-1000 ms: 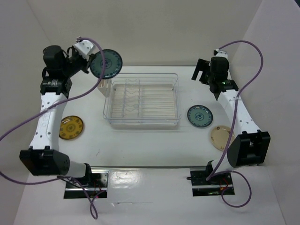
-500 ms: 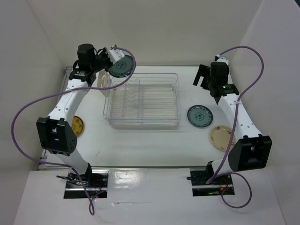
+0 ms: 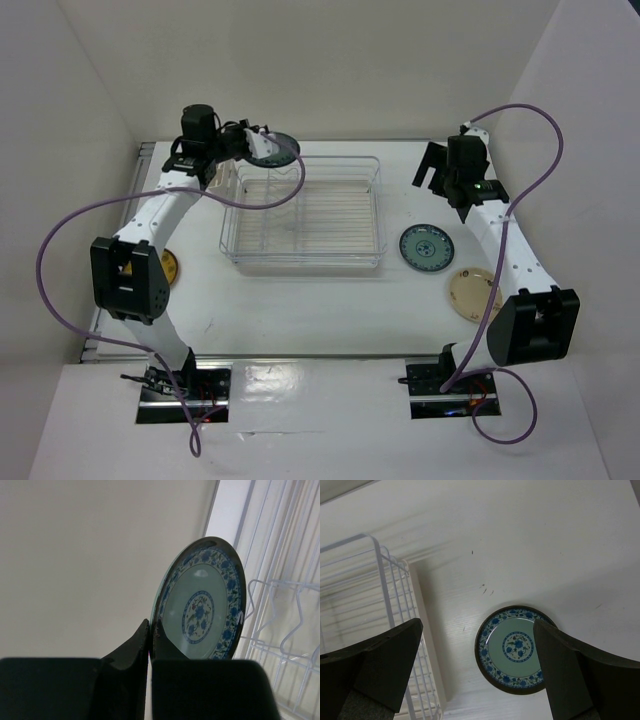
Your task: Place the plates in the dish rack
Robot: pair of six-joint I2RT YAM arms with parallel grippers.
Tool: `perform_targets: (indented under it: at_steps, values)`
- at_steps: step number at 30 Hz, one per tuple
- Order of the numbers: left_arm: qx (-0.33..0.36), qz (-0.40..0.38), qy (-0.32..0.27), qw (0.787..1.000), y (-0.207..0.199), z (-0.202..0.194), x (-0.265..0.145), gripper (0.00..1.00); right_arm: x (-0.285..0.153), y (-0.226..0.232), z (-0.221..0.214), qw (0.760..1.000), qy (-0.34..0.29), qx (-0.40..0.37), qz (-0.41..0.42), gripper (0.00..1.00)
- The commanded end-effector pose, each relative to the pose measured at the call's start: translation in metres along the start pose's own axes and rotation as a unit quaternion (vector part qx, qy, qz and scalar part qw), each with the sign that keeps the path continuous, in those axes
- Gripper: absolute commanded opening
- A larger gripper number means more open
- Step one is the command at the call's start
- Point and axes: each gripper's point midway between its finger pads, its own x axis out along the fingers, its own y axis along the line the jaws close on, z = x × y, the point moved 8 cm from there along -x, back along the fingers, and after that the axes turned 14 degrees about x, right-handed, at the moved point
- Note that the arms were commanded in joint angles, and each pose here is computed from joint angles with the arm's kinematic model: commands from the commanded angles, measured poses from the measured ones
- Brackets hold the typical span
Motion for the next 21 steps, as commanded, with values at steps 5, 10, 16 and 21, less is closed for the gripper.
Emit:
perform_targets:
  at_steps: [5, 10, 16, 21]
  values:
    - [0.083, 0.004, -0.038, 0.996, 0.008, 0.007, 0.008, 0.00, -0.003, -0.005, -0.001, 1.000, -0.003, 0.011, -0.014, 1.00]
    - [0.072, -0.013, -0.051, 0.996, -0.004, 0.006, 0.010, 0.00, -0.003, -0.008, -0.001, 1.000, -0.006, 0.009, -0.026, 1.00]
    - [0.059, -0.030, -0.042, 0.997, -0.021, 0.003, 0.013, 0.00, -0.004, -0.013, -0.004, 0.999, -0.004, 0.013, -0.048, 1.00]
    - [0.053, -0.047, -0.042, 0.997, -0.039, 0.007, 0.020, 0.00, -0.008, -0.011, -0.009, 0.996, 0.014, 0.063, -0.056, 1.00]
